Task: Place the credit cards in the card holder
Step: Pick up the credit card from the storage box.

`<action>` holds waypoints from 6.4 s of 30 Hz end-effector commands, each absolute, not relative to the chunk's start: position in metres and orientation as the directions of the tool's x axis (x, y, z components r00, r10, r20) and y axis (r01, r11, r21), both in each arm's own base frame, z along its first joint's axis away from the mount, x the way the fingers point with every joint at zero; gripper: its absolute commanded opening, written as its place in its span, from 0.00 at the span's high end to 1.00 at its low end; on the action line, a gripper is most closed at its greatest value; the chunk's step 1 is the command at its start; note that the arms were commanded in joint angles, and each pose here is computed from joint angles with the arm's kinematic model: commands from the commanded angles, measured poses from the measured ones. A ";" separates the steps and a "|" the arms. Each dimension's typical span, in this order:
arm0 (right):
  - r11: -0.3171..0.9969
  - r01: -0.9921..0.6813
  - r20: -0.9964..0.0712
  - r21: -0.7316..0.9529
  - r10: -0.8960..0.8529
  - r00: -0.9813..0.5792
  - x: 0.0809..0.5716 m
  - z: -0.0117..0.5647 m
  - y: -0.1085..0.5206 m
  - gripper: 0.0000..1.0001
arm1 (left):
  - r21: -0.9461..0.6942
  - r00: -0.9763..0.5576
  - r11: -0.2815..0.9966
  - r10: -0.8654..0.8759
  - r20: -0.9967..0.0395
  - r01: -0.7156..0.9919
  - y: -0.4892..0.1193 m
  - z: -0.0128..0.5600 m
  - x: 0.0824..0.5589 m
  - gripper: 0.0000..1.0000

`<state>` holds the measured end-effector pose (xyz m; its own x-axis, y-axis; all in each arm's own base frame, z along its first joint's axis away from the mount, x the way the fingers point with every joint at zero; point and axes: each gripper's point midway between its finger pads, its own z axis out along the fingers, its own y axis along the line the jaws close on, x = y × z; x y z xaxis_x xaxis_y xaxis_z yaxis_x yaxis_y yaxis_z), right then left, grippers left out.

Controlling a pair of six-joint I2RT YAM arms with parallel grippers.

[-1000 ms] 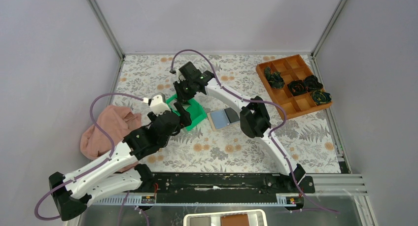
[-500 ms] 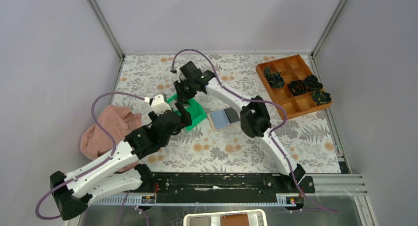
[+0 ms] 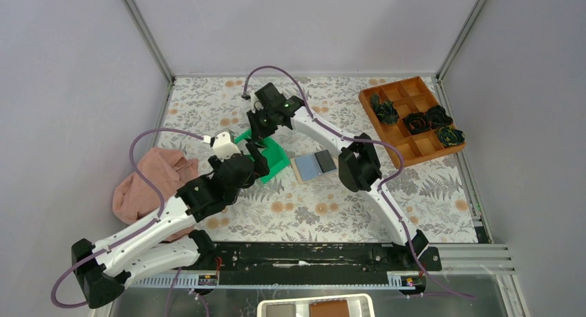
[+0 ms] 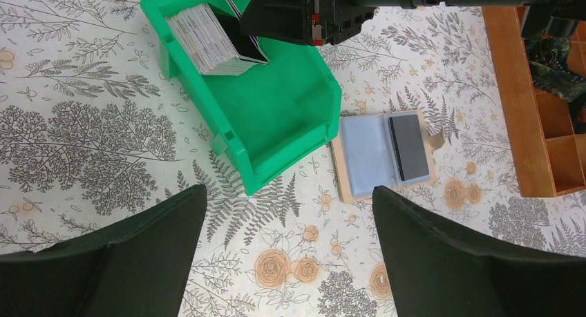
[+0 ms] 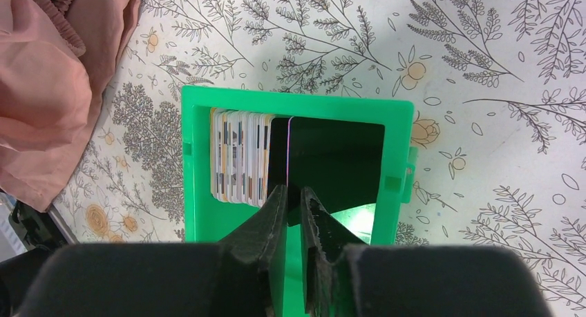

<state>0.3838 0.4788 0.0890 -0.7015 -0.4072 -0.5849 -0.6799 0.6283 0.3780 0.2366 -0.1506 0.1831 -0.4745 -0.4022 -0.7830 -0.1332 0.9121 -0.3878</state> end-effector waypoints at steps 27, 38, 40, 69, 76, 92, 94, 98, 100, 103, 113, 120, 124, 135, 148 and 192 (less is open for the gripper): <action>0.579 -0.697 -0.647 0.424 -0.345 -0.680 0.370 0.159 0.486 0.94 | -0.437 -0.429 0.889 -0.452 -0.782 -0.138 -0.150 0.192 0.244 0.03; 0.573 -0.683 -0.609 0.452 -0.362 -0.706 0.364 0.139 0.488 0.79 | -0.436 -0.429 0.888 -0.453 -0.781 -0.143 -0.148 0.190 0.243 0.03; 0.572 -0.681 -0.605 0.457 -0.360 -0.710 0.364 0.138 0.489 0.79 | -0.438 -0.430 0.887 -0.455 -0.780 -0.144 -0.148 0.190 0.243 0.03; 0.691 -0.700 -0.613 0.183 -0.476 -0.630 0.381 0.109 0.455 0.88 | -0.441 -0.429 0.884 -0.463 -0.776 -0.156 -0.146 0.187 0.243 0.03; 0.703 -0.704 -0.611 0.100 -0.515 -0.601 0.384 0.100 0.451 0.88 | -0.438 -0.426 0.886 -0.460 -0.779 -0.155 -0.145 0.189 0.243 0.03; 0.719 -0.694 -0.579 -0.012 -0.571 -0.582 0.390 0.074 0.441 0.92 | -0.430 -0.419 0.888 -0.457 -0.785 -0.163 -0.139 0.187 0.243 0.03; 0.715 -0.699 -0.583 -0.010 -0.572 -0.577 0.390 0.074 0.444 0.97 | -0.429 -0.419 0.888 -0.457 -0.784 -0.164 -0.138 0.187 0.242 0.03; 0.702 -0.712 -0.607 -0.004 -0.567 -0.556 0.390 0.082 0.451 1.00 | -0.429 -0.418 0.887 -0.460 -0.784 -0.172 -0.136 0.185 0.242 0.03; 0.700 -0.714 -0.628 0.006 -0.553 -0.548 0.391 0.094 0.454 1.00 | -0.429 -0.415 0.886 -0.463 -0.783 -0.177 -0.135 0.186 0.242 0.03; 0.698 -0.716 -0.671 0.016 -0.523 -0.525 0.391 0.119 0.456 1.00 | -0.430 -0.408 0.883 -0.469 -0.783 -0.188 -0.132 0.187 0.243 0.03; 0.703 -0.707 -0.768 0.076 -0.411 -0.491 0.360 0.213 0.424 1.00 | -0.485 -0.388 0.867 -0.488 -0.782 -0.114 -0.138 0.216 0.255 0.02; 0.721 -0.671 -0.765 0.174 -0.330 -0.553 0.311 0.245 0.380 1.00 | -0.525 -0.347 0.849 -0.476 -0.808 0.060 -0.150 0.254 0.255 0.00; 0.718 -0.642 -0.744 0.270 -0.268 -0.612 0.277 0.257 0.346 1.00 | -0.543 -0.367 0.807 -0.445 -0.817 0.233 -0.174 0.271 0.247 0.00; 0.532 -0.637 -0.635 0.558 -0.220 -0.741 0.204 0.264 0.294 1.00 | -0.495 -0.505 0.596 -0.168 -0.847 0.632 -0.252 0.287 0.231 0.05; 0.319 -0.536 -0.508 0.781 -0.175 -0.844 0.183 0.270 0.286 1.00 | -0.562 -0.590 0.468 -0.103 -0.801 0.682 -0.262 0.274 0.201 0.09; 0.158 -0.436 -0.407 0.886 -0.188 -0.894 0.217 0.250 0.304 0.72 | -0.748 -0.740 0.224 -0.135 -0.659 0.625 -0.249 0.245 0.208 1.00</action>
<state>0.2107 0.3036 0.2301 -0.9143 -0.2048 -0.3495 -0.3912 0.2219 0.8932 0.2030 -0.2476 0.2306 -0.7524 -0.0630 -0.6557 0.6173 0.2803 -0.7351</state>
